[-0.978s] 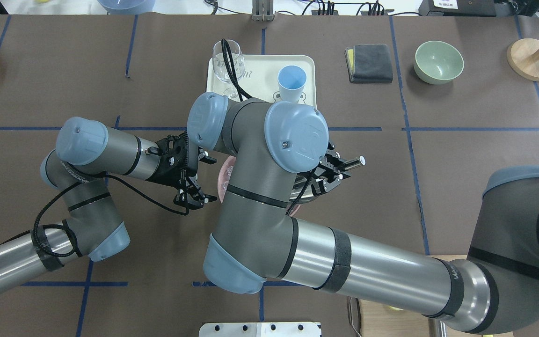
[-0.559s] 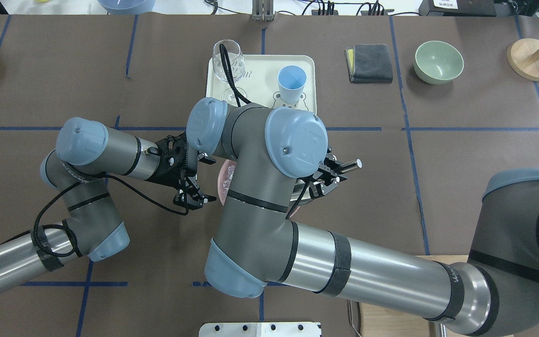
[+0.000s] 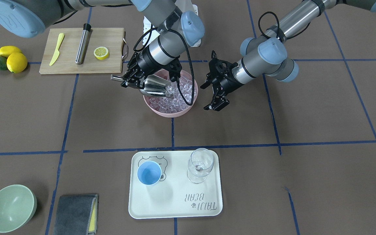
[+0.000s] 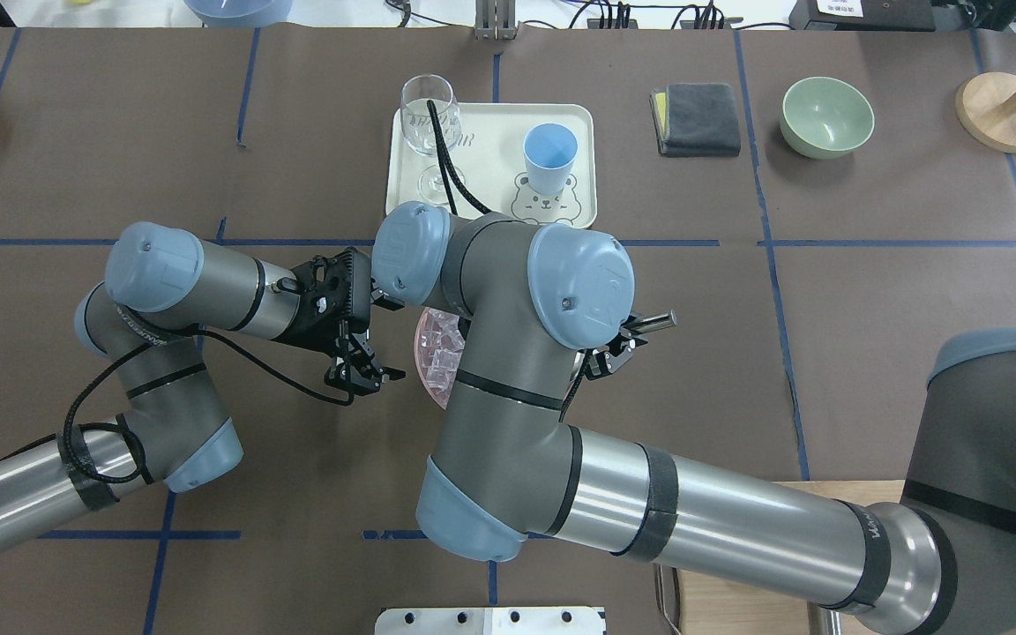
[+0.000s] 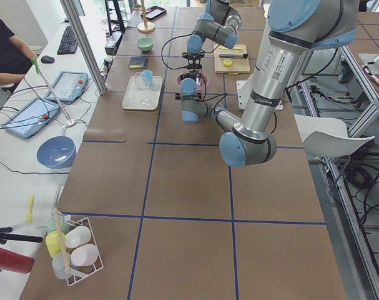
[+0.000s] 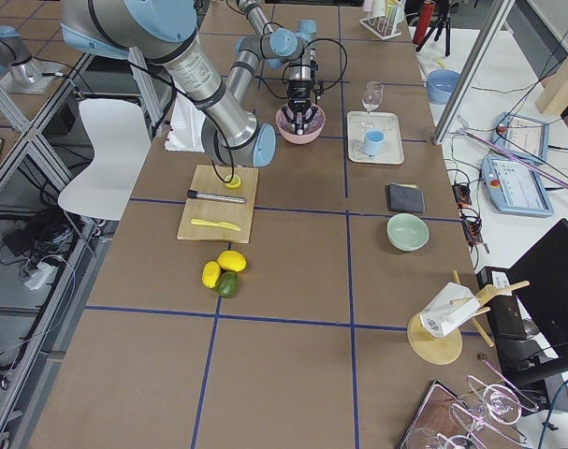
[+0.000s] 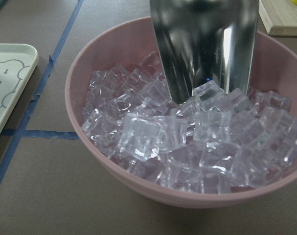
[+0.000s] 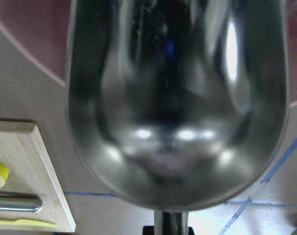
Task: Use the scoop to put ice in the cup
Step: 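Drag the scoop through the ice cubes with the right gripper to fill it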
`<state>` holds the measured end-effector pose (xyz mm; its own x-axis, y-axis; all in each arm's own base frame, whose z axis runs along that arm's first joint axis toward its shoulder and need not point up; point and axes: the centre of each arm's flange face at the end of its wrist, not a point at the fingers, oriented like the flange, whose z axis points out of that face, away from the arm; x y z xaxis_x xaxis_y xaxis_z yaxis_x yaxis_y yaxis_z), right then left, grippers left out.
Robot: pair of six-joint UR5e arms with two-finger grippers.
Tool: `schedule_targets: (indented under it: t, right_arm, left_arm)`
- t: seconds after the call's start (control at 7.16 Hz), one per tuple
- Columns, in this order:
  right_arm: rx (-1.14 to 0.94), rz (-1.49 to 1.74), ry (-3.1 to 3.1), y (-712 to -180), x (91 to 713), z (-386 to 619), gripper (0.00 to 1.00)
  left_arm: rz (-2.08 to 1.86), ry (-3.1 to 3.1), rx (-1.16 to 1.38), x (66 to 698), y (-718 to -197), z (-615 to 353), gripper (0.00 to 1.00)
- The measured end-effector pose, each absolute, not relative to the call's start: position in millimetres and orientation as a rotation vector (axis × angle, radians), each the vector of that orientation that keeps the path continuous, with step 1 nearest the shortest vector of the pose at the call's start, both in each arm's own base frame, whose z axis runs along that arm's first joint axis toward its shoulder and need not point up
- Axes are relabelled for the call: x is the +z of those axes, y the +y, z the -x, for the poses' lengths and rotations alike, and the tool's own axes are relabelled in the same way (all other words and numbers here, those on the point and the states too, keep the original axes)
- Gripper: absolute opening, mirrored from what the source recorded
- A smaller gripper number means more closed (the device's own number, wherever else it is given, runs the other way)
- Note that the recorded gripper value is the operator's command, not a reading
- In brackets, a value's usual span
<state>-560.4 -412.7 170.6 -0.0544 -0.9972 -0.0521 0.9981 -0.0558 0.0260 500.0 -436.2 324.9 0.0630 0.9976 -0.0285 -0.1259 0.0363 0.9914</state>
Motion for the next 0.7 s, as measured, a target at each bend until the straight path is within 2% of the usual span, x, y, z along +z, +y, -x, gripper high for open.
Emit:
schedule_targets:
  t: [0.7]
  right_arm:
    - [-1.609, -0.198, -0.045, -419, 205, 564, 0.0]
  left_arm:
    - [-1.117, 1.078, 1.201, 330, -438, -499, 1.0]
